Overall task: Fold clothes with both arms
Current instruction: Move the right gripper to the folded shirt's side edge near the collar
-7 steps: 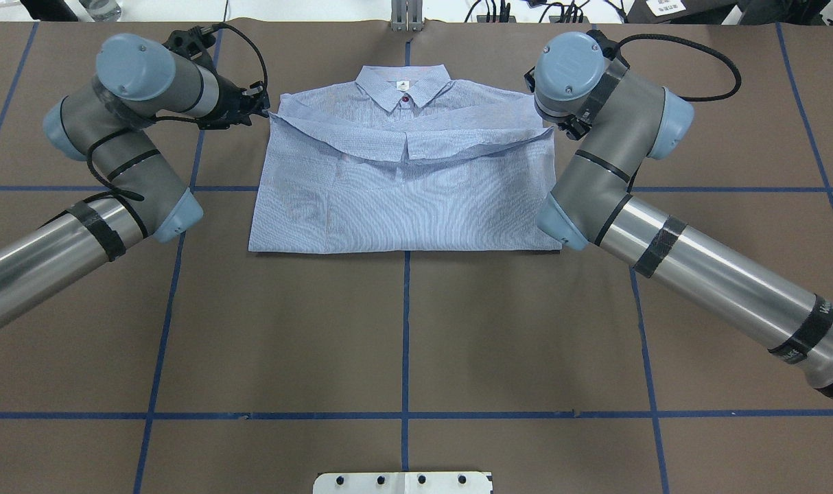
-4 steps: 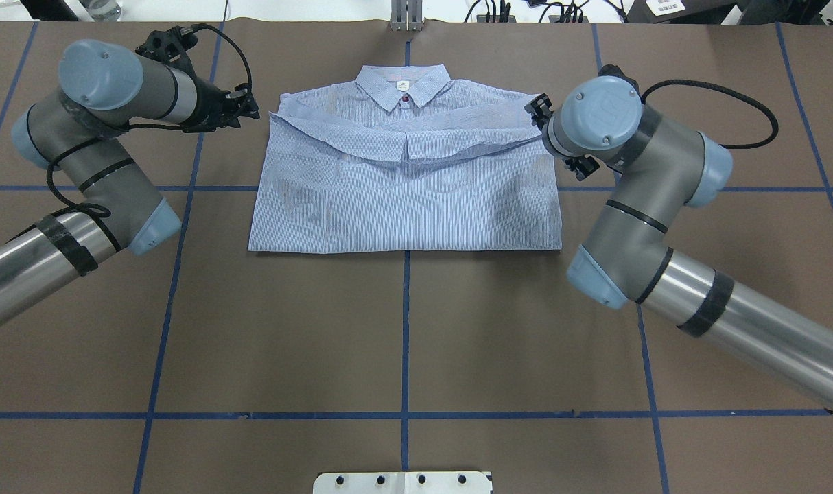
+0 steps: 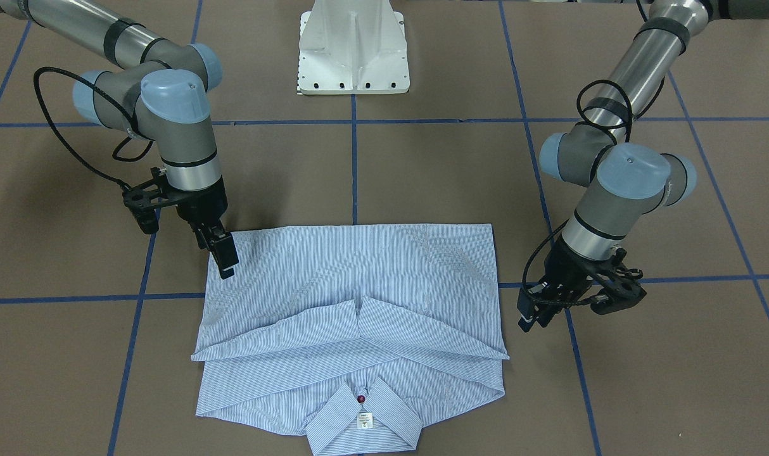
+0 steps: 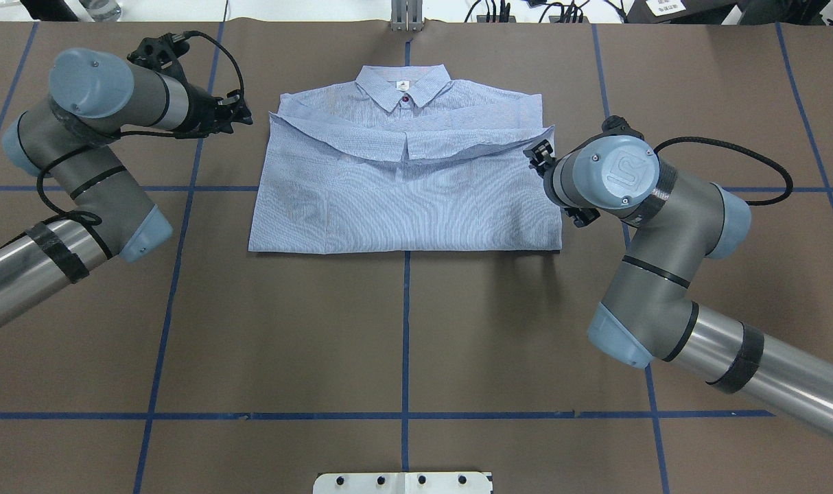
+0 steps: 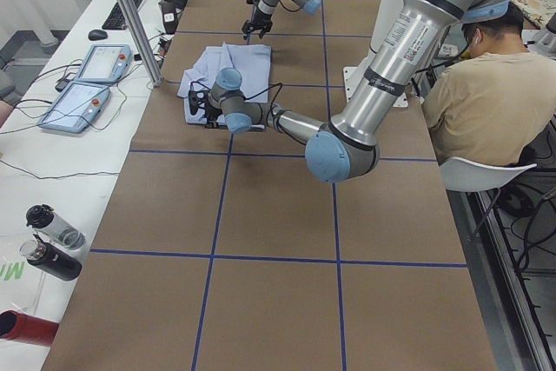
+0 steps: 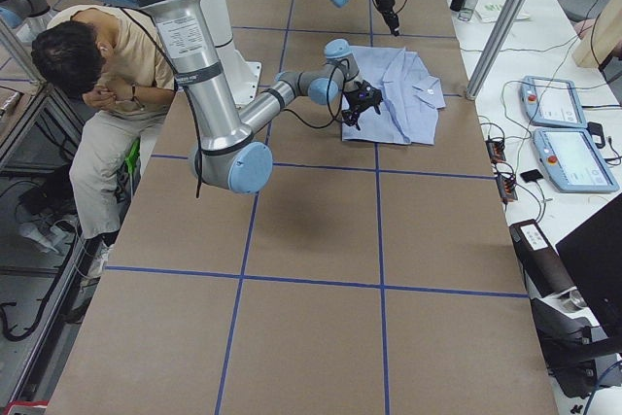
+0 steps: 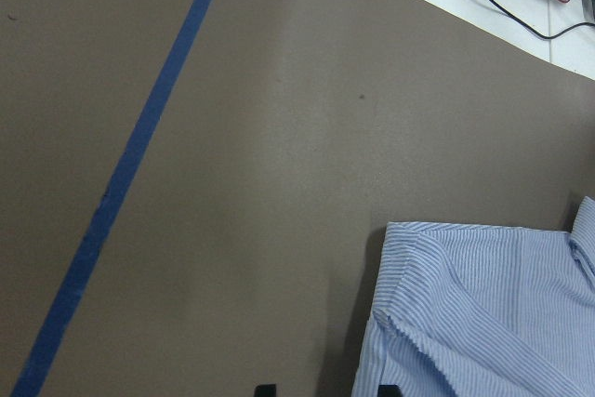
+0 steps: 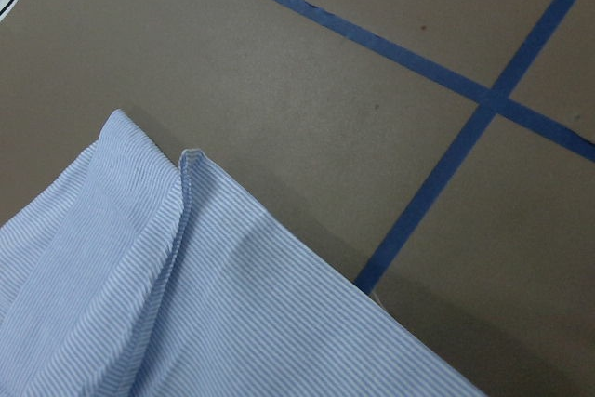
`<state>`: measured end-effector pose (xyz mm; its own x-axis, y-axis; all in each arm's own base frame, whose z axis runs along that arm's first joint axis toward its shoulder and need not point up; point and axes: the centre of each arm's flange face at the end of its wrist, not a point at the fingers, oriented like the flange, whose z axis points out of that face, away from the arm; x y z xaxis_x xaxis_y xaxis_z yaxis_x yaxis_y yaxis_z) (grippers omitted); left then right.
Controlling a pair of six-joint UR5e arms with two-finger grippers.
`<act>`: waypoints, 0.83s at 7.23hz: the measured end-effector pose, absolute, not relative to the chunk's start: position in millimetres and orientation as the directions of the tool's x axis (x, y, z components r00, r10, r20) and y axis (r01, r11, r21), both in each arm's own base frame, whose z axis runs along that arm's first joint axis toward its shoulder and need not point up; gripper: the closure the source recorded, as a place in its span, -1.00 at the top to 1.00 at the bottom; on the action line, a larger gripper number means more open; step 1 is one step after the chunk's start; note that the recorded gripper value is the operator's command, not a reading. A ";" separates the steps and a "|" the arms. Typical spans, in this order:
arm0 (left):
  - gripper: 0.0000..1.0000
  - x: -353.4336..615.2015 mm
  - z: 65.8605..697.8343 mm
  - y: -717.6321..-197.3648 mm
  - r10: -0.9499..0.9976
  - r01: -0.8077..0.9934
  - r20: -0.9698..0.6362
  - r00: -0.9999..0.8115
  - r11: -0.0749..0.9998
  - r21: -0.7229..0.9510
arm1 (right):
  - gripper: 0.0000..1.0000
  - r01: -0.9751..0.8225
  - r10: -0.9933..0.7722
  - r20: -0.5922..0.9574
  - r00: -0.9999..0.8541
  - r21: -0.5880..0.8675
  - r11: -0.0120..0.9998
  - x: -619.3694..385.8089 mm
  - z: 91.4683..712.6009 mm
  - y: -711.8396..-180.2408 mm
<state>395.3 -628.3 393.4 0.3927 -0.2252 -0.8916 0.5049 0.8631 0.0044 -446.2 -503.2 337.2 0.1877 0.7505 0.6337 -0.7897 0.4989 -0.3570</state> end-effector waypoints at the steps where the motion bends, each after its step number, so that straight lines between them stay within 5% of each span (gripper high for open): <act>1: -0.03 395.2 396.2 -627.4 -0.227 0.505 -0.891 0.394 0.863 0.004 | 1.00 -0.798 0.754 0.632 0.180 -0.354 0.488 -443.1 337.9 -511.1; 6: -0.02 398.8 400.5 -625.3 -0.227 0.501 -0.888 0.399 0.866 0.003 | 0.99 -0.845 0.749 0.641 0.167 -0.298 0.444 -457.0 365.2 -629.8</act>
<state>398.8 -625.3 400.5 0.3991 -0.2274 -0.8883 0.5008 0.8655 0.0035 -457.0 -629.8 365.2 0.1667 0.7489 0.6413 -0.8452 0.4435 -0.2982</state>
